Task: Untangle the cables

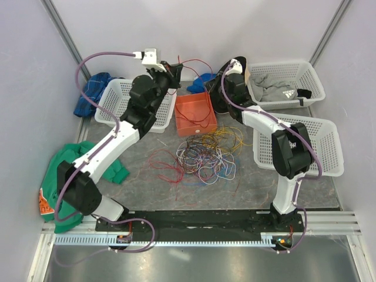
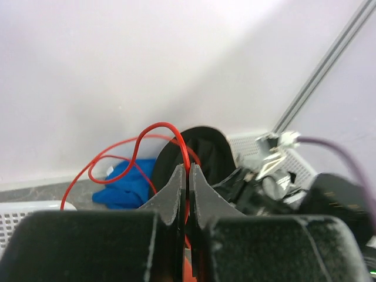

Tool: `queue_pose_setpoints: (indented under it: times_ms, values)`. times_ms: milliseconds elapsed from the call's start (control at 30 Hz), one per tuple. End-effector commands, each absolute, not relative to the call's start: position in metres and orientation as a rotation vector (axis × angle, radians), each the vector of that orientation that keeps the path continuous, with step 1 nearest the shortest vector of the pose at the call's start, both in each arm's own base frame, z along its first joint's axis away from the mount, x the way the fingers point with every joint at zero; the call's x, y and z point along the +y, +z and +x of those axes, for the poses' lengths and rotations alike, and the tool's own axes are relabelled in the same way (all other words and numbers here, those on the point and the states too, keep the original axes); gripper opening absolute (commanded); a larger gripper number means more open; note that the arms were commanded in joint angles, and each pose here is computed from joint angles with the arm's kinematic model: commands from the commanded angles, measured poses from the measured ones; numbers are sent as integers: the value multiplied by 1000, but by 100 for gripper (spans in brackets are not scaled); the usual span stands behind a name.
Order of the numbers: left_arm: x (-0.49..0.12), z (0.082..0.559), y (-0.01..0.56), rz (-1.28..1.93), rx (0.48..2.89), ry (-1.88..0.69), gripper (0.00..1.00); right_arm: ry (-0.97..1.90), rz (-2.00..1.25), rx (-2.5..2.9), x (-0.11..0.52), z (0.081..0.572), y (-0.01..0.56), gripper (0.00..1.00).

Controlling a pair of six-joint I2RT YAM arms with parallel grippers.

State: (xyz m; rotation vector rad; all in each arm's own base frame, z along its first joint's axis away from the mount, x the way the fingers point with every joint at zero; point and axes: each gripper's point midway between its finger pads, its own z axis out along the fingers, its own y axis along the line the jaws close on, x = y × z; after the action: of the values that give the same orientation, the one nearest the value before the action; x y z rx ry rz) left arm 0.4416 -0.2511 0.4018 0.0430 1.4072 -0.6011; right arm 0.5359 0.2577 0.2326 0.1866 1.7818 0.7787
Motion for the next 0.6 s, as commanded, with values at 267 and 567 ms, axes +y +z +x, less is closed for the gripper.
queue_pose_setpoints:
  times_ms: [267, 567]
  values:
    - [-237, 402, 420, 76, 1517, -630, 2, 753, 193, 1689, 265, 571, 220, 0]
    - [-224, 410, 397, 49, 1583, -518, 2, 758, 199, 1489, 266, 598, 285, 0]
